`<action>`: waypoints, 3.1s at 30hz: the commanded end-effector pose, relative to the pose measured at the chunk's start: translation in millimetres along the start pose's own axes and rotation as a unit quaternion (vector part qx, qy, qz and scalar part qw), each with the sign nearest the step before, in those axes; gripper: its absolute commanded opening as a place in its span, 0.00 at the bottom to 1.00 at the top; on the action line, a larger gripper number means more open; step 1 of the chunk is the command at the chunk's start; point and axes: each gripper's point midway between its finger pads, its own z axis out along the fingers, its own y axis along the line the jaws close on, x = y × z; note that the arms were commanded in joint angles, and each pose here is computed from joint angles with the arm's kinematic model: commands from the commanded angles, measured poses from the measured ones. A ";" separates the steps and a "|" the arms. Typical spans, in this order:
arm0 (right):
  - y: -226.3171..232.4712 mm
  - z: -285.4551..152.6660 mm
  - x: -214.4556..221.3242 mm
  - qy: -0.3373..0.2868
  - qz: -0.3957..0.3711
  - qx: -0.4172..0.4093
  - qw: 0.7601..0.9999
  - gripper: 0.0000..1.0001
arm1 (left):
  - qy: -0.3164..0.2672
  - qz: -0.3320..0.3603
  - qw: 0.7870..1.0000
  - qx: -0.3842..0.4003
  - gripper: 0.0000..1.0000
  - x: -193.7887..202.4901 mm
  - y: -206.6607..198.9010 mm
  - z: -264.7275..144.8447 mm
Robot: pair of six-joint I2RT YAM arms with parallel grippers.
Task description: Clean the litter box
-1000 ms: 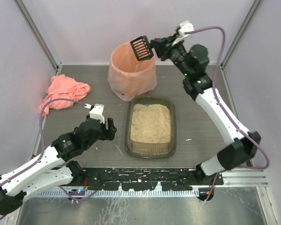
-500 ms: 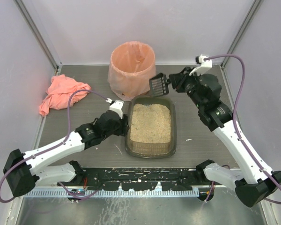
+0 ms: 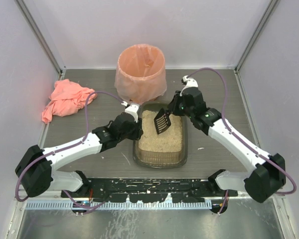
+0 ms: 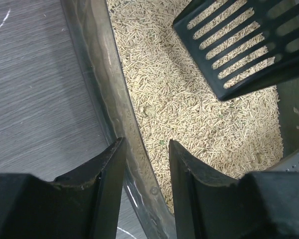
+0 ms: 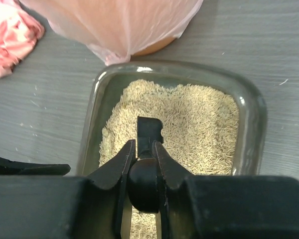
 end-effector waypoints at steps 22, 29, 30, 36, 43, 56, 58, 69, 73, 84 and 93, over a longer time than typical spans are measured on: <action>28.3 74.6 40.6 0.019 -0.057 -0.021 0.998 0.01 | 0.012 0.025 1.000 0.014 0.32 3.1 -8.1 24.3; 34.1 69.7 76.2 0.059 0.000 -0.059 0.997 0.01 | 0.027 0.032 0.999 0.011 0.32 8.0 -8.0 29.3; 33.3 68.7 80.1 0.060 0.012 -0.060 0.996 0.01 | 0.028 0.032 0.999 0.012 0.31 8.1 -8.3 29.8; 38.9 62.7 96.5 0.065 0.101 -0.086 0.989 0.01 | 0.034 0.034 0.999 0.018 0.29 10.3 -11.1 32.2; 50.4 56.1 126.3 0.093 0.214 -0.141 0.962 0.01 | 0.035 0.035 0.999 0.019 0.28 11.2 -10.8 32.0; 37.2 34.0 128.3 0.066 0.263 -0.143 0.952 0.00 | 0.031 0.040 0.999 0.011 0.27 12.7 -4.9 28.1; 38.2 30.6 127.9 0.059 0.279 -0.155 0.946 0.01 | 0.029 0.041 0.999 0.011 0.27 11.2 -5.1 26.2; 17.4 26.2 127.9 0.014 0.324 -0.142 0.935 0.01 | 0.019 0.044 0.999 0.005 0.28 3.2 -3.6 20.6; 10.8 22.3 122.9 0.000 0.322 -0.133 0.937 0.01 | 0.017 0.044 0.999 0.004 0.28 1.8 -2.8 20.0; -1.6 15.3 125.0 -0.013 0.355 -0.132 0.925 0.01 | 0.010 0.041 0.999 0.002 0.29 -2.3 -0.8 15.4; -10.4 12.7 118.4 -0.033 0.378 -0.136 0.915 0.01 | 0.007 0.042 0.999 -0.001 0.30 -4.9 1.9 13.0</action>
